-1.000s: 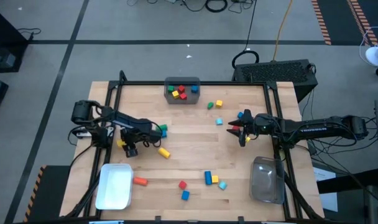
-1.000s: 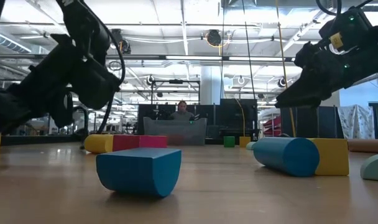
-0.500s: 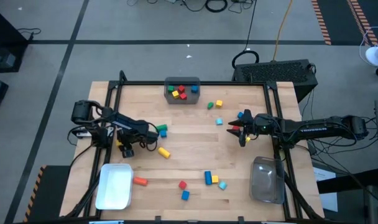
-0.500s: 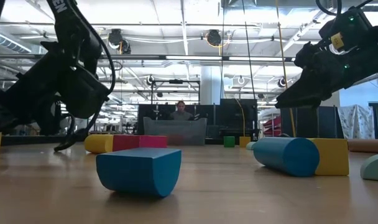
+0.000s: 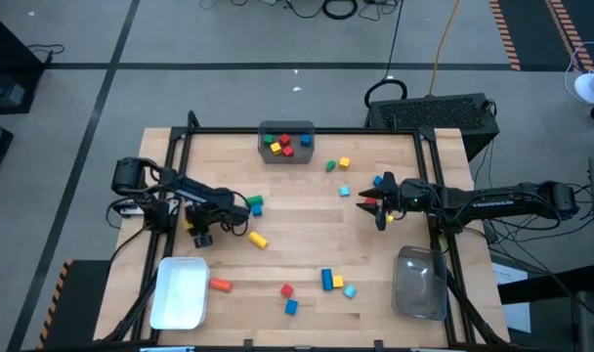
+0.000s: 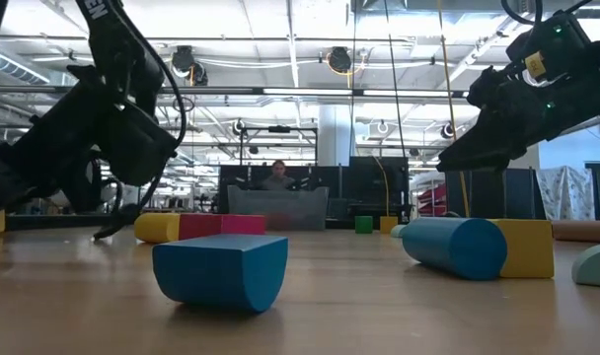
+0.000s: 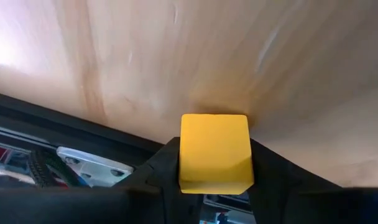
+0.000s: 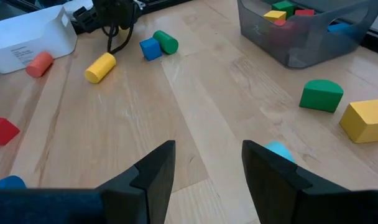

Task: Sort blocks by size
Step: Put the yellow square block into the top black bin

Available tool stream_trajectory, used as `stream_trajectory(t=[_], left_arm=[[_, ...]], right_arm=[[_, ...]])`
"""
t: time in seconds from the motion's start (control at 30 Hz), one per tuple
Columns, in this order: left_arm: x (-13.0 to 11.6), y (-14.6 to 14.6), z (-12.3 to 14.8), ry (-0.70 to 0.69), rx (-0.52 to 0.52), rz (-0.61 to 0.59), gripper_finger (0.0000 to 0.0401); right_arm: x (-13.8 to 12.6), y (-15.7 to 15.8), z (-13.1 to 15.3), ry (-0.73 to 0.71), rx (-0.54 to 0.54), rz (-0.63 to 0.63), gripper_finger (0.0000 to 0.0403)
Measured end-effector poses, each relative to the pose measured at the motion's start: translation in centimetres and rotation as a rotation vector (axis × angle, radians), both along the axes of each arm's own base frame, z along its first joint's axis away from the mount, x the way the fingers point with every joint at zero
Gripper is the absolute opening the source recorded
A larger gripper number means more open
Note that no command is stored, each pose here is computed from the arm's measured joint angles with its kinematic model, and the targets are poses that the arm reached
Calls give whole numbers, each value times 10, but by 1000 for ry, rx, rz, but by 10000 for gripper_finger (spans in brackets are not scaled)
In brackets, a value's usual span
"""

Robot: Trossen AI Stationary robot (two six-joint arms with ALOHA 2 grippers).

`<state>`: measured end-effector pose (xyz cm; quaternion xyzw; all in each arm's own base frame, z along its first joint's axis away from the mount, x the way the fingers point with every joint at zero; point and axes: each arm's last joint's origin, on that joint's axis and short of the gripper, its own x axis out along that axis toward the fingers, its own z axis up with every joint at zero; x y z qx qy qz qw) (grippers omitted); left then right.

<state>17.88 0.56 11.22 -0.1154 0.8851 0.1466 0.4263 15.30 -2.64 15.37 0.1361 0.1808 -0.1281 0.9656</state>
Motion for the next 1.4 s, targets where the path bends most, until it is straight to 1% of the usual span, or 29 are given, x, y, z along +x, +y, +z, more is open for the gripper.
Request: stream_trajectory(t=[0.1,0.2,0.37,0.5,0.63,0.77,0.9,1.0,1.1,1.27,1.33,1.4], left_arm=[[7,2,8,-38,3,6,138],[14,5,21,-107,17,11,138],[32,14,51,-278,78,16,138],[50,26,78,-415,164,10,138],[71,46,100,-581,278,3,138],[93,68,117,-796,333,-3,145],[106,92,131,-965,400,-14,147],[112,113,138,-1086,473,-19,148],[117,136,143,-1200,563,21,149],[122,174,138,-1305,680,96,150],[125,186,131,-1323,694,115,150],[131,197,120,-1363,681,128,151]], right_arm=[[0,0,0,0,0,0,176],[0,0,0,-2,0,0,176],[0,0,0,-2,0,0,176],[0,0,0,-2,0,0,176],[0,0,0,-3,0,0,176],[0,0,0,-2,0,0,176],[0,0,0,-2,1,-1,176],[0,0,0,-1,-2,1,176],[0,0,0,0,-7,2,176],[0,0,0,1,-7,2,176],[0,0,0,2,-7,2,176],[0,0,0,3,-10,4,176]])
